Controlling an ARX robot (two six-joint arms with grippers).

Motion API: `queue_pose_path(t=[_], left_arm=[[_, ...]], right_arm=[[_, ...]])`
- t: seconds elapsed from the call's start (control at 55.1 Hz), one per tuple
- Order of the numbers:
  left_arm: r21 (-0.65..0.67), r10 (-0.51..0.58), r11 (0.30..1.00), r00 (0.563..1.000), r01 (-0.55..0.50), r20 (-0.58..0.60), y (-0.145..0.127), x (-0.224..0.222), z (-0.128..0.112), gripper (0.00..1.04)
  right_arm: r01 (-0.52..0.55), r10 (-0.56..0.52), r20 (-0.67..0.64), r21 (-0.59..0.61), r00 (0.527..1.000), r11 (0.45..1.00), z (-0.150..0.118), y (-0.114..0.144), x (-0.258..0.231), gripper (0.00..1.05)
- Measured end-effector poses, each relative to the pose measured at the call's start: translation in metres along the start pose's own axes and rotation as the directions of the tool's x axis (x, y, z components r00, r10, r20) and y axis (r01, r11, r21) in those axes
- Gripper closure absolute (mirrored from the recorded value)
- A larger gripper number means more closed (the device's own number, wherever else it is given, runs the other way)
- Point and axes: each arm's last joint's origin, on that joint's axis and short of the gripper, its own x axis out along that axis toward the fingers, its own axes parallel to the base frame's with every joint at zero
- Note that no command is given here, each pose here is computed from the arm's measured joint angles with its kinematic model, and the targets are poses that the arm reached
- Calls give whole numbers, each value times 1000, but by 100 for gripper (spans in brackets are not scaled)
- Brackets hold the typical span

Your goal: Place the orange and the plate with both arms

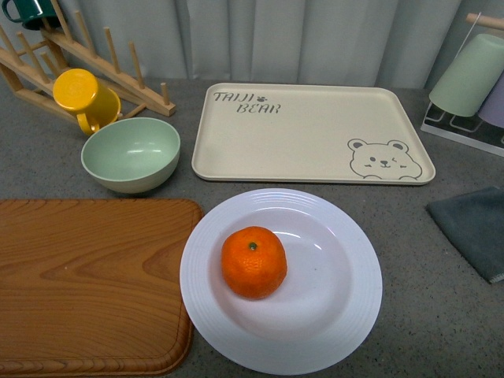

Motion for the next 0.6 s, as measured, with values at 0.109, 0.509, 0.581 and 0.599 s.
queue_pose_path(t=[0.109, 0.509, 0.581, 0.599], left_arm=[[0, 0, 1000, 1000, 0, 0, 0, 0, 0, 79], [2, 0, 1000, 1000, 0, -1, 0, 0, 0, 5], [2, 0, 1000, 1000, 0, -1, 0, 0, 0, 7], [2, 0, 1000, 1000, 0, -1, 0, 0, 0, 7]], right_arm=[[0, 0, 0, 0, 1000, 1000, 0, 0, 0, 9], [0, 0, 0, 0, 1000, 1000, 0, 0, 0, 9], [-10, 10, -16, 1, 1000, 1000, -1, 0, 0, 9], [-27, 27, -46, 2, 999, 1000, -1, 0, 0, 9]])
